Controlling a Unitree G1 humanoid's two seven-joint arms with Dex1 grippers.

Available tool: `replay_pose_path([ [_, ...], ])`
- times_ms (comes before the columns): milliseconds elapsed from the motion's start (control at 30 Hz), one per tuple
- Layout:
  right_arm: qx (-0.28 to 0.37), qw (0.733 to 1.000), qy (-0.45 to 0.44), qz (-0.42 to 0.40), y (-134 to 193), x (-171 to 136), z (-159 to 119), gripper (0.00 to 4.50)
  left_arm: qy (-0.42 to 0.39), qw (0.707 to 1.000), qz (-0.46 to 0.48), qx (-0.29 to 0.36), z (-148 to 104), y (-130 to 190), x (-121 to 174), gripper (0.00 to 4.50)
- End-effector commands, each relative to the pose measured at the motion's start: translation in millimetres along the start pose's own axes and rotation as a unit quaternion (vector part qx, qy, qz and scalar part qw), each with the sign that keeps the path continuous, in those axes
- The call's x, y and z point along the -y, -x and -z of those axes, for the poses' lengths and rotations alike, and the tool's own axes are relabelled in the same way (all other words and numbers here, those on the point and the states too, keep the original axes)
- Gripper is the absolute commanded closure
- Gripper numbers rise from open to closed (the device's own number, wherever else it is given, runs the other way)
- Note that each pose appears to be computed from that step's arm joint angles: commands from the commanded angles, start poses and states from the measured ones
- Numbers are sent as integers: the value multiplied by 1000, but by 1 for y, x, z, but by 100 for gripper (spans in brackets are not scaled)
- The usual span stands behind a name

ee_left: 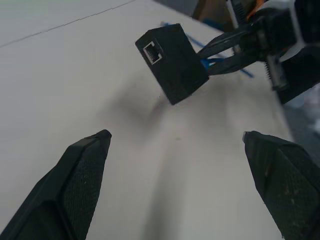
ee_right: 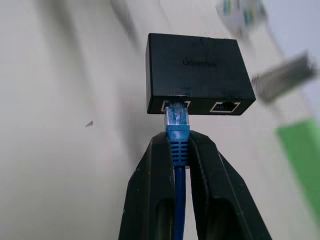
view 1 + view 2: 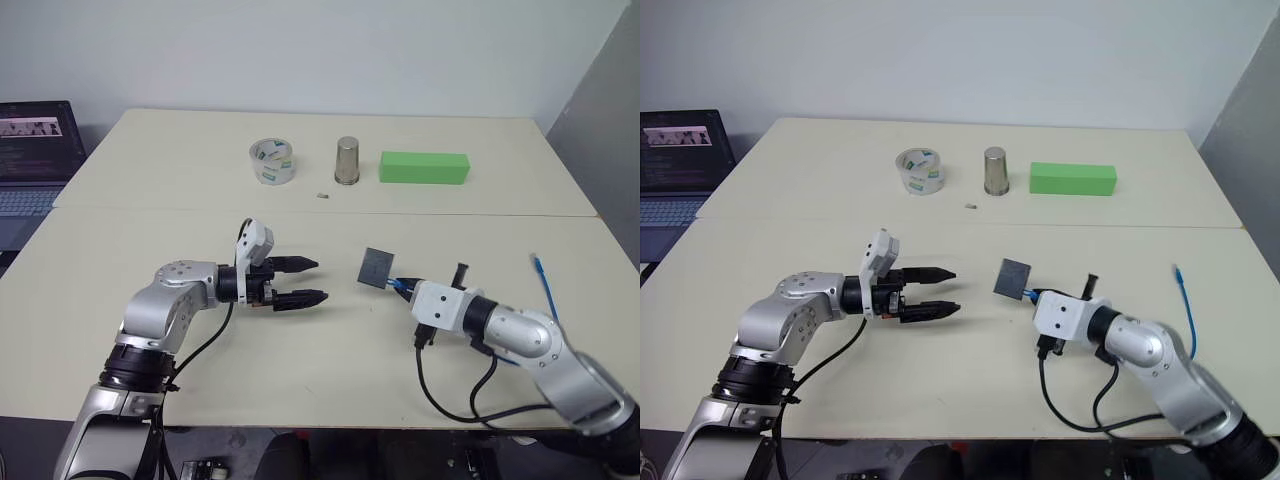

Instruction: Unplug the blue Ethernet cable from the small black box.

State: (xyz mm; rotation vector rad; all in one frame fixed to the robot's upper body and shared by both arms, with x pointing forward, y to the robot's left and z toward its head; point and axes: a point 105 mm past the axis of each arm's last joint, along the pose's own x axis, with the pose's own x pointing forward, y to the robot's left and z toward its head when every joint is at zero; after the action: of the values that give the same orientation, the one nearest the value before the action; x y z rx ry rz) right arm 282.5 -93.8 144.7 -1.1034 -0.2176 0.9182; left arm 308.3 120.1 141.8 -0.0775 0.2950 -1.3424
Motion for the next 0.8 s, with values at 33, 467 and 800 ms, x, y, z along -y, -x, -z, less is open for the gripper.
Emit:
replay_pose_path([
  [33,63,994,87,-14,-4,3,-18,437,18,998,29,45,-27,-5,9,0],
  [467,116,983,139,3,-12,17,-30,437,69,992,63,81,-37,-19,19,117],
  [800,129,980,149,18,-12,22,-37,437,79,991,66,81,-37,-19,18,322],
])
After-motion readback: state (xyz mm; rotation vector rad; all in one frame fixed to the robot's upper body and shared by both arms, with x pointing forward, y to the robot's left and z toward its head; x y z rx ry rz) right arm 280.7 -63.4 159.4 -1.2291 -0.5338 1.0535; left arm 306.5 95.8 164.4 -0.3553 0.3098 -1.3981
